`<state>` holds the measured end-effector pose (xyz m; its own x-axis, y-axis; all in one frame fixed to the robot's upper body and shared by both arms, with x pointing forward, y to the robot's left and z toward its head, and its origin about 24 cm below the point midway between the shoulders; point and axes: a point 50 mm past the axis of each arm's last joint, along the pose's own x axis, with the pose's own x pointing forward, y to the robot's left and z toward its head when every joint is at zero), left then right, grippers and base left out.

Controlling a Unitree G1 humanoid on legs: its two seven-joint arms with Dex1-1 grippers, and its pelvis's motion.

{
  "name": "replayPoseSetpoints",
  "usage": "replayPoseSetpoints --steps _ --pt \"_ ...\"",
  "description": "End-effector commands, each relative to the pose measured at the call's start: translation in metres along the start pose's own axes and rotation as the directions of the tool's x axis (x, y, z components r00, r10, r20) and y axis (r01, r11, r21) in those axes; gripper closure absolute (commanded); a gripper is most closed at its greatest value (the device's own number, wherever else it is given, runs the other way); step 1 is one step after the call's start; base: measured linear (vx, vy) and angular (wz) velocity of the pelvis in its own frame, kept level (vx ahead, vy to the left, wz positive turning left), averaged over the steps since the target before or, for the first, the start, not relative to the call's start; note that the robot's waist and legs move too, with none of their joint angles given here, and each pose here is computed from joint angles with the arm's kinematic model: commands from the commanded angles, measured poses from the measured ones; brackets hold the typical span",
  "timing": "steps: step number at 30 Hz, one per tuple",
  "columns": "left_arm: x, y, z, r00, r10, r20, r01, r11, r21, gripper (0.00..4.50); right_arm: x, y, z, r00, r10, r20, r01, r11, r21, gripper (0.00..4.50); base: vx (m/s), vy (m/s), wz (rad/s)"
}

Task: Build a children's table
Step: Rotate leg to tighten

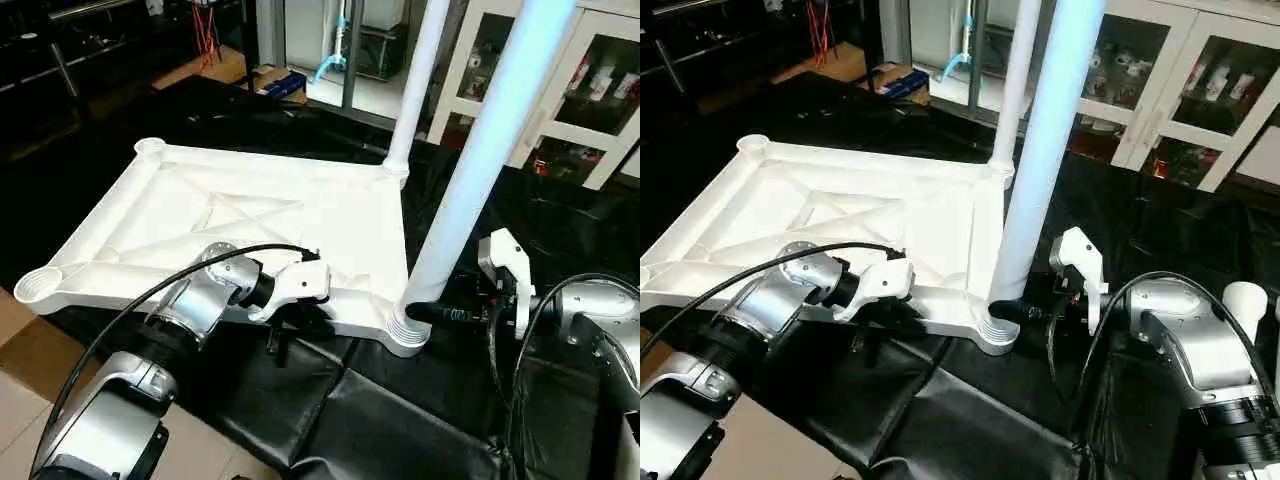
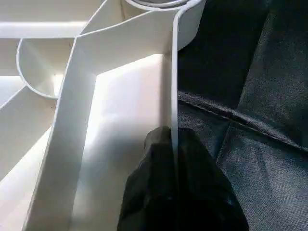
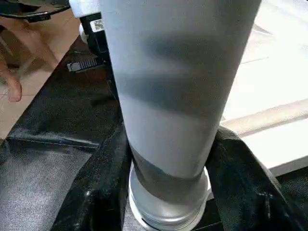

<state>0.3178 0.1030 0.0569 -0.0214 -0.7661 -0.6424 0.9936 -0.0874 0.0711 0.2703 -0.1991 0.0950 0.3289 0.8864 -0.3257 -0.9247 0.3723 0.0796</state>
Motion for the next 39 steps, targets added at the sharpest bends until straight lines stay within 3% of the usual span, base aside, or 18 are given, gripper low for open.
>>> replayPoseSetpoints --steps 1,7,8,11,13,14,15,19,20,21,22,23,24,25,33,37,38,39 --pt "0.0 0.001 0.016 0.999 -0.015 0.043 0.012 0.998 0.069 4.5 0.001 -0.002 0.001 1.0 0.001 -0.013 -0.001 1.0 -0.017 2.6 0.0 0.0 0.0" --pt "-0.001 0.004 0.014 0.999 0.027 0.033 -0.029 0.998 0.061 4.5 0.001 -0.001 -0.008 0.999 -0.053 -0.009 0.053 0.999 -0.003 2.63 0.0 0.0 0.0" --pt "-0.002 0.008 0.014 0.996 0.075 0.037 -0.077 0.996 0.04 4.5 0.003 -0.006 -0.015 0.989 -0.149 -0.013 0.149 0.989 -0.006 2.63 0.0 0.0 0.0" --pt "-0.002 0.016 0.017 0.984 0.167 0.061 -0.165 0.986 -0.036 4.5 0.006 -0.017 -0.036 0.927 -0.372 -0.041 0.374 0.927 0.033 2.64 0.0 0.0 0.0" --pt "-0.002 0.018 0.02 0.978 0.189 0.084 -0.183 0.98 -0.071 4.5 0.008 -0.02 -0.044 0.894 -0.444 -0.062 0.447 0.893 0.049 2.64 0.0 0.0 0.0" --pt "0.0 0.018 0.025 0.974 0.192 0.122 -0.178 0.977 -0.117 4.5 0.013 -0.022 -0.055 0.852 -0.517 -0.082 0.523 0.847 0.098 2.64 0.0 0.0 0.0" --pt "0.0 0.018 0.025 0.974 0.192 0.122 -0.178 0.977 -0.117 4.5 0.013 -0.022 -0.055 0.852 -0.517 -0.082 0.523 0.847 0.098 2.64 0.0 0.0 0.0" --pt "0.009 0.016 0.036 0.966 0.208 0.154 -0.177 0.964 -0.196 4.5 0.034 -0.029 -0.074 0.705 -0.686 -0.177 0.709 0.688 0.157 2.64 0.0 0.0 0.0" --pt "0.009 0.016 0.036 0.966 0.21 0.154 -0.178 0.964 -0.197 4.5 0.034 -0.029 -0.074 0.702 -0.69 -0.179 0.712 0.684 0.157 2.64 0.0 0.0 0.0" --pt "0.011 0.016 0.039 0.962 0.228 0.148 -0.195 0.958 -0.21 4.5 0.038 -0.032 -0.076 0.655 -0.729 -0.199 0.756 0.637 0.154 2.64 0.0 0.0 0.0" --pt "0.019 0.018 0.048 0.948 0.289 0.135 -0.247 0.933 -0.262 4.5 0.046 -0.037 -0.079 0.559 -0.797 -0.229 0.829 0.537 0.152 2.64 0.0 0.0 0.0" --pt "0.02 0.018 0.048 0.947 0.292 0.134 -0.25 0.932 -0.264 4.5 0.047 -0.037 -0.079 0.552 -0.801 -0.231 0.834 0.531 0.152 2.64 0.0 0.0 0.0" --pt "0.027 0.017 0.056 0.937 0.329 0.118 -0.283 0.911 -0.299 4.5 0.054 -0.039 -0.079 0.469 -0.847 -0.251 0.883 0.446 0.143 2.64 0.0 0.0 0.0" --pt "0.03 0.017 0.059 0.928 0.36 0.1 -0.316 0.899 -0.303 4.5 0.058 -0.04 -0.078 0.429 -0.867 -0.253 0.903 0.41 0.128 2.64 0.0 0.0 0.0" --pt "0.032 0.024 0.056 0.89 0.454 0.04 -0.423 0.856 -0.296 4.5 0.07 -0.039 -0.071 0.381 -0.898 -0.22 0.924 0.361 0.129 2.64 0.0 0.0 0.0" --pt "0.029 0.024 0.056 0.892 0.451 0.041 -0.42 0.857 -0.297 4.5 0.076 -0.041 -0.063 0.405 -0.899 -0.163 0.907 0.373 0.196 2.64 0.0 0.0 0.0" --pt "0.028 0.022 0.056 0.888 0.46 0.031 -0.43 0.851 -0.301 4.5 0.082 -0.041 -0.052 0.449 -0.889 -0.09 0.873 0.415 0.257 2.64 0.0 0.0 0.0" --pt "0.028 0.022 0.056 0.887 0.46 0.03 -0.431 0.85 -0.301 4.5 0.083 -0.04 -0.052 0.451 -0.888 -0.084 0.871 0.418 0.26 2.64 0.0 0.0 0.0"
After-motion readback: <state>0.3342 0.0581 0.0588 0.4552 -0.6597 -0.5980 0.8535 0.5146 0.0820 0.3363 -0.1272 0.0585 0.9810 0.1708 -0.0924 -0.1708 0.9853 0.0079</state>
